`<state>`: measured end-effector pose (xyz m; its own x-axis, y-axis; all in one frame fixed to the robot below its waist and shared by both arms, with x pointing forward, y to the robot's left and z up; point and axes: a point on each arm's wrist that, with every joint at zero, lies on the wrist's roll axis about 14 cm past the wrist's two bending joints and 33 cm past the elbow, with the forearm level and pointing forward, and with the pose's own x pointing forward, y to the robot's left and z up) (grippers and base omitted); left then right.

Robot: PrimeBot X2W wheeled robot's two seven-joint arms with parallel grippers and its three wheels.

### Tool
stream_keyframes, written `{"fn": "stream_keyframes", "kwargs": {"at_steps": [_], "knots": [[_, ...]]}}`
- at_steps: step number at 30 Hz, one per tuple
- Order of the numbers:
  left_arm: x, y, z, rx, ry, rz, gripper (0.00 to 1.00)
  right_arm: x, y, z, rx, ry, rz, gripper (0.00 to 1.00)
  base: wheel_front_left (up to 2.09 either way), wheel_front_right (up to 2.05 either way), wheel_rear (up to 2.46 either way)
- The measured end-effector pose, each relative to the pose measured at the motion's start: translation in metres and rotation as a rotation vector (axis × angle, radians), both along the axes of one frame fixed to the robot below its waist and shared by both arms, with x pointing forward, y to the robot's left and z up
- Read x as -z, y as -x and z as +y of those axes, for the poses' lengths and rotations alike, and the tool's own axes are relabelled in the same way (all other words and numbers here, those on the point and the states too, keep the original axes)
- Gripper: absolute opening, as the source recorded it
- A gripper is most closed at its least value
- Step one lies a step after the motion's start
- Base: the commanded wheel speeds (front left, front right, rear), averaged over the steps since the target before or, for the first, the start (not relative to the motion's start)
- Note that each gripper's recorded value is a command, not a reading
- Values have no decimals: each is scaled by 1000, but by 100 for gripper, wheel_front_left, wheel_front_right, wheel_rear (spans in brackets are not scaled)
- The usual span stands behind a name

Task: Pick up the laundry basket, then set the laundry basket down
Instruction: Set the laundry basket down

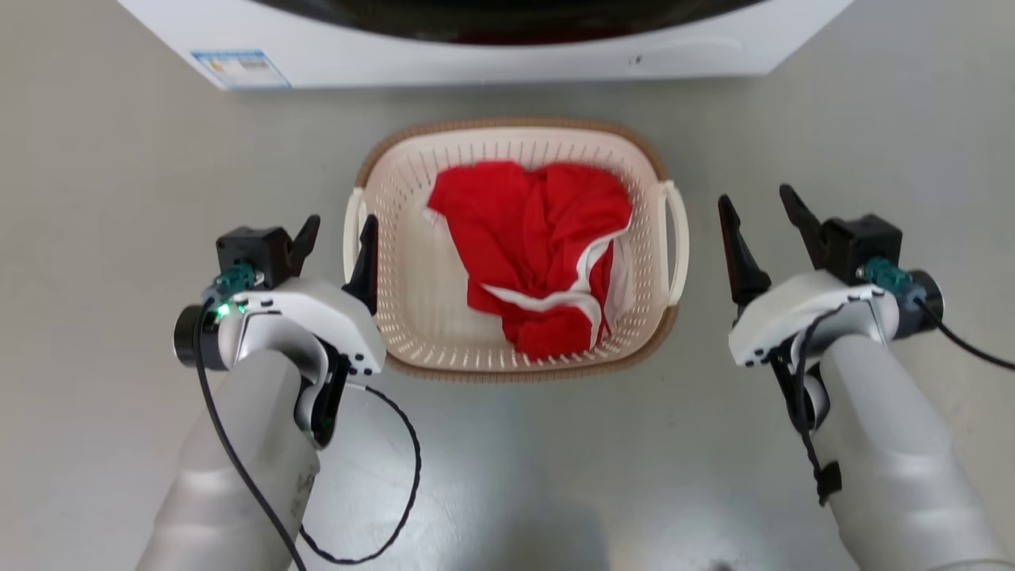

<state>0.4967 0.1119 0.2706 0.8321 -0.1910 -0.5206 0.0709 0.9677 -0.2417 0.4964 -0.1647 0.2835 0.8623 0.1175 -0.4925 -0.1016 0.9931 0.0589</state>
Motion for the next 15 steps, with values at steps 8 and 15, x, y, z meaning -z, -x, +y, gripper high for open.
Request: {"fn": "stream_keyframes", "kwargs": {"at_steps": [8, 15], "knots": [[-45, 20, 7, -40, 15, -73, 100, -49, 19, -8, 23, 12, -96, 100, 0, 0, 0], [-84, 41, 13, -74, 43, -147, 100, -95, 32, -14, 41, 19, -201, 100, 0, 0, 0]]}}
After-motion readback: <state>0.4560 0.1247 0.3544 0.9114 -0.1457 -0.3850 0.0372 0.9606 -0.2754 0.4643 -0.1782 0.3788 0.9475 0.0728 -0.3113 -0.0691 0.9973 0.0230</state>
